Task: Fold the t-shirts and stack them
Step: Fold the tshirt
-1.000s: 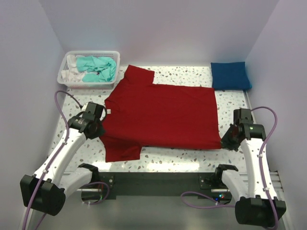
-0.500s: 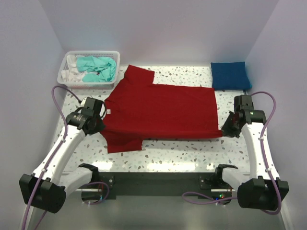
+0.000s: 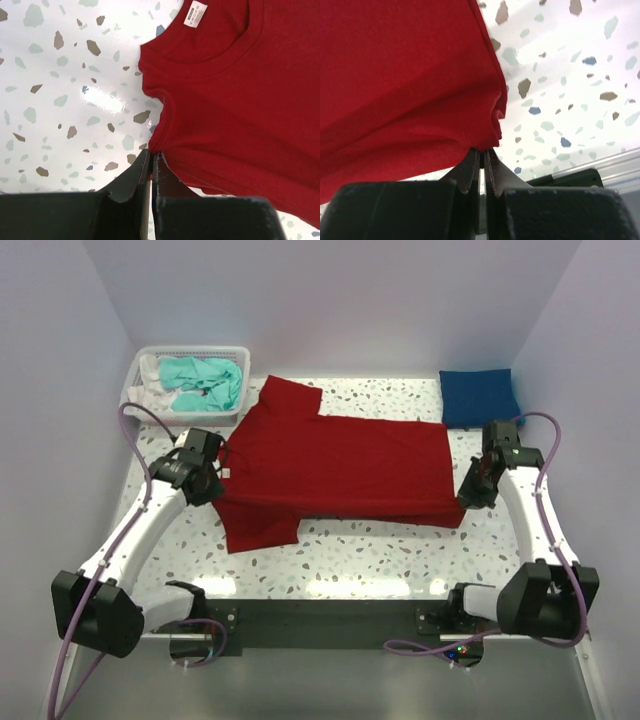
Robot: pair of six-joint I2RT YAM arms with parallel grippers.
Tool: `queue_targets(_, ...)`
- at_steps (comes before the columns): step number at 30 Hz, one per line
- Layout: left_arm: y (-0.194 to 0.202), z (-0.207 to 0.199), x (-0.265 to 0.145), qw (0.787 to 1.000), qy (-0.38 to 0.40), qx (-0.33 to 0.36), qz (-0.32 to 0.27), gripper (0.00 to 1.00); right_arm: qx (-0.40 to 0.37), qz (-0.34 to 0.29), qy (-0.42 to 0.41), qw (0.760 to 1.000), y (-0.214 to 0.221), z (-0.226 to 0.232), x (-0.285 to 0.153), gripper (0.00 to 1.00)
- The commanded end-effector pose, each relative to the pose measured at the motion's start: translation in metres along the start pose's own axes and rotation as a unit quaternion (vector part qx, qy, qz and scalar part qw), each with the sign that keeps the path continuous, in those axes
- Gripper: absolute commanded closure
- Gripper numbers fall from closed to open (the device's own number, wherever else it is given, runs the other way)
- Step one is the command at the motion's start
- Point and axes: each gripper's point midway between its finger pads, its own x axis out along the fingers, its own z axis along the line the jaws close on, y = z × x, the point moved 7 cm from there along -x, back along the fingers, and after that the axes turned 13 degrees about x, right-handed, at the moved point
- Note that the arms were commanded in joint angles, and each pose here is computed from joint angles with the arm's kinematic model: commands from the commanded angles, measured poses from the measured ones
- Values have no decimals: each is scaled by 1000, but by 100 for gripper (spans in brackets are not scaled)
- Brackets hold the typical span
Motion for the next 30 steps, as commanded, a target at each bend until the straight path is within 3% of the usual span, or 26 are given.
queue_targets(1,-26,-3,5,999,-12,-7,-42,100,-15,-46,-26,998,-26,16,-3,100)
queue_targets(18,-50,-26,60,999,-28,33,-15,100,-34,15,-16,999,-50,47,63,100)
queue_targets(30,-7,5,22,999,-45,11,8,100,-25,35,-35,998,5,10,25,100)
